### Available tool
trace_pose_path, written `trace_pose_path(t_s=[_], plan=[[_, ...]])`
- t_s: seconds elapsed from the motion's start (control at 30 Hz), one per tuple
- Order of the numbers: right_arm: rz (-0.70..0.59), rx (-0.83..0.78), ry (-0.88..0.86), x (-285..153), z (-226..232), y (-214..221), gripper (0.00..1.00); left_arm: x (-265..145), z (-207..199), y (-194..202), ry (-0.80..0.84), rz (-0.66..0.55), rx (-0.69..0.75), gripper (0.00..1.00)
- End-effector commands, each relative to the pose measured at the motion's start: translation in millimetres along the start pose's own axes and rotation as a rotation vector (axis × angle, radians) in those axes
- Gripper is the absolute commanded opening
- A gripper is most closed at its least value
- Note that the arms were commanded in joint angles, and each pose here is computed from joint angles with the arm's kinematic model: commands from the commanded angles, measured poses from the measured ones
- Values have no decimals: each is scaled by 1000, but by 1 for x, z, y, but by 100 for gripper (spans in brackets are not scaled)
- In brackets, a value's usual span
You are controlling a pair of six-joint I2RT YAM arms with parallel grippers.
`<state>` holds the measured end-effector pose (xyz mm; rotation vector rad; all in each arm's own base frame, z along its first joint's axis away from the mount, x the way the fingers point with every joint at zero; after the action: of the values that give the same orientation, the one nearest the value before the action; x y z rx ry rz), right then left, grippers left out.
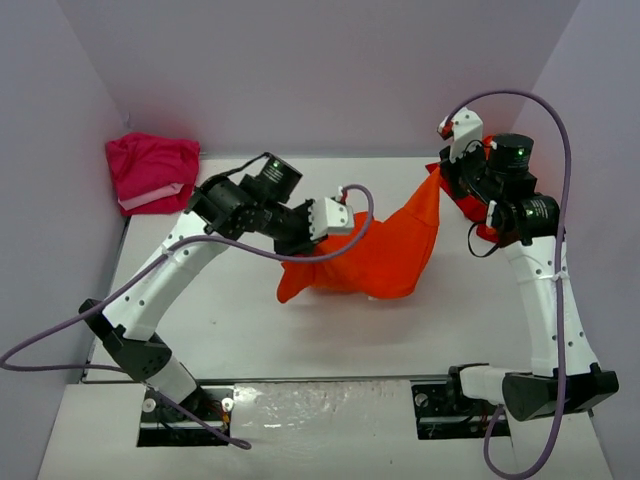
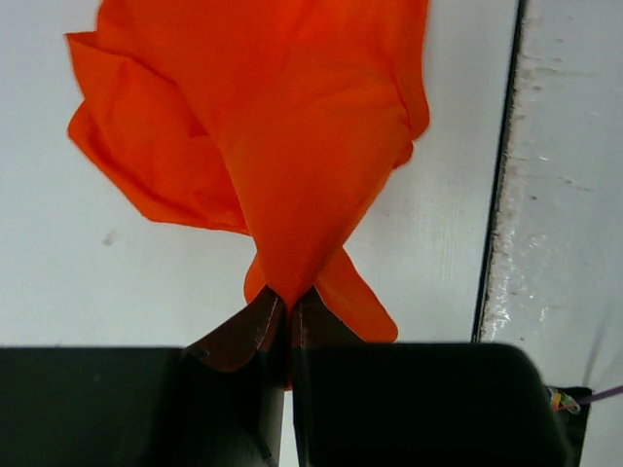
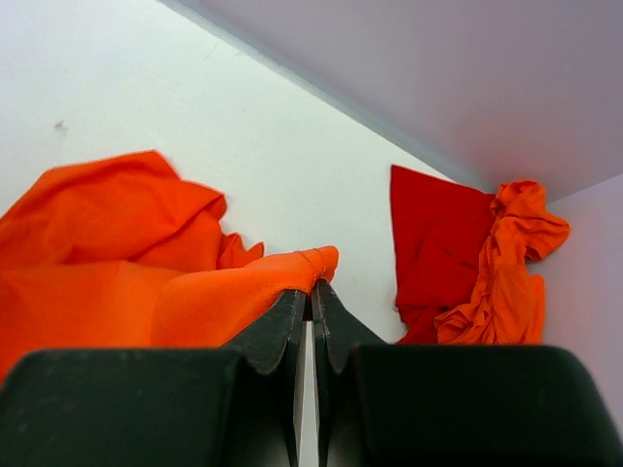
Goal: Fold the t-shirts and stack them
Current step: Move the tshirt to the center of the board
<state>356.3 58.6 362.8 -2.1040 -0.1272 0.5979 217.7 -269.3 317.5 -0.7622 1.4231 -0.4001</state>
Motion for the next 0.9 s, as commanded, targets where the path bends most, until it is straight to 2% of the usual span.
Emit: trace_pose_path(t_s=[0.0, 0.1, 0.23, 0.33, 0.43, 0.57, 0.7, 0.8, 0.87], plan=[[-104, -8, 111, -16, -36, -36, 0, 1, -39, -5, 125, 29, 114, 0], [-91, 1, 76, -8, -29, -29, 0, 17, -47, -1, 170, 74, 134, 0], [-74, 21, -4, 25, -23, -24, 0, 29, -34, 4, 123, 98, 122, 0], [-90, 48, -69, 55, -14, -42, 0, 30, -21, 4, 83, 59, 44, 0], [-80, 1, -131, 86, 6, -64, 0, 23, -3, 3, 36, -5, -68, 0], [-88, -39, -269, 133, 60, -84, 0, -9, 26, 5, -78, -120, -207, 0], [-90, -84, -381, 168, 113, -94, 0, -62, 79, 32, -319, -210, -361, 0], [-82, -162, -503, 194, 188, -98, 0, -104, 102, 64, -538, -217, -446, 0], [-89, -196, -532, 201, 213, -102, 0, -127, 107, 85, -661, -193, -481, 0]])
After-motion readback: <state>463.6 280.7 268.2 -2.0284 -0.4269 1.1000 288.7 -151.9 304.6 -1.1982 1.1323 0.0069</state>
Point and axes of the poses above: each gripper's point midway between its finger pads, its own x axis out along the fingers, its own z axis along the line the jaws close on, y = z × x, the point moved 1 cm from there along -x, back along the fingers, and after that the axes turned 12 degrees about -x, right-handed, at the moved point
